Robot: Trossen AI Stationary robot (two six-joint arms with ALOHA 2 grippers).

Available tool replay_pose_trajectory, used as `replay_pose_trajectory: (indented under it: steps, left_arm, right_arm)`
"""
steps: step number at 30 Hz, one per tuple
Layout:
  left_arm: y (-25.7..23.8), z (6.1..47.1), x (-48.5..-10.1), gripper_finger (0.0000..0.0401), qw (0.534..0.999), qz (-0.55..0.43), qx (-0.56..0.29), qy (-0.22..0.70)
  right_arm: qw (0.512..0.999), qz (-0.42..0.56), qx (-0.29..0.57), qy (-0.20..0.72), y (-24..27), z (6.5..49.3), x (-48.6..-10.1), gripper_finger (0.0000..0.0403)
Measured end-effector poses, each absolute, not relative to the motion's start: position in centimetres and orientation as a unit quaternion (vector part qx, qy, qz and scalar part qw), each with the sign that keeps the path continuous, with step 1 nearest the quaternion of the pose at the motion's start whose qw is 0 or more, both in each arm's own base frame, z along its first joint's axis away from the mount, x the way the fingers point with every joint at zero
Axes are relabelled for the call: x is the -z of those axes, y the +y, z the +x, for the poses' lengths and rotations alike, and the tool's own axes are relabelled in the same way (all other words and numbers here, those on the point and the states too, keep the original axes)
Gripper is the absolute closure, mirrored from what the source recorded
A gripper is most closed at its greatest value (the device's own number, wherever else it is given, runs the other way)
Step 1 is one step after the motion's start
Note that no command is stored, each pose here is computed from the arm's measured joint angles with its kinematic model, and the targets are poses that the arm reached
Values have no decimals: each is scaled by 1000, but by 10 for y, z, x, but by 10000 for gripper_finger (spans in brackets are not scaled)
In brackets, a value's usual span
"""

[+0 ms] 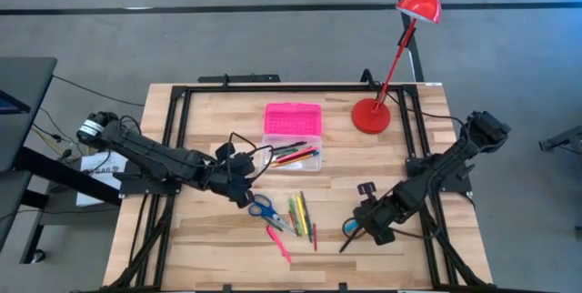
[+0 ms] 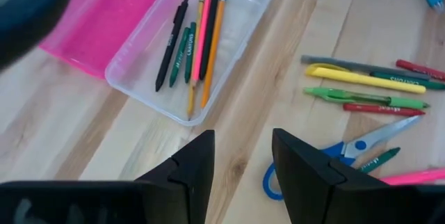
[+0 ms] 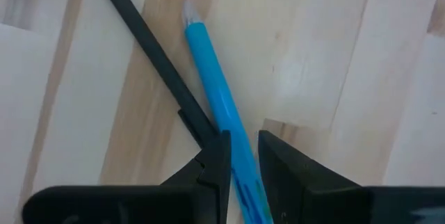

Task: Pick & place school supplies into a supply box
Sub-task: Put the blue pen into the pink supply box

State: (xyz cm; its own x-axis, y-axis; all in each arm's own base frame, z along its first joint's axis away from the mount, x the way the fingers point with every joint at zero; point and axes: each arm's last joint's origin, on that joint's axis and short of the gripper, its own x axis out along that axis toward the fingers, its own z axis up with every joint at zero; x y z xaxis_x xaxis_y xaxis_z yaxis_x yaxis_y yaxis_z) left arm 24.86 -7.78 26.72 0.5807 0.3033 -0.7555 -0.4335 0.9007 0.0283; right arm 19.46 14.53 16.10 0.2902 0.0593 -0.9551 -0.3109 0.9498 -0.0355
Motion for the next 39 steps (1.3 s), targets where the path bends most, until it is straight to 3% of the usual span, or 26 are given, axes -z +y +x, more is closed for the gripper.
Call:
replay_pose_trajectory:
  steps: [18, 39]
  left_arm:
    - [-83, 245, -266, 262, 881, -87, -211, 414]
    - [-77, 231, -260, 262, 848, -64, -255, 460]
  right_arm:
    - [756, -149, -131, 623, 153, 197, -132, 336]
    - [762, -48, -17, 646, 126, 214, -128, 367]
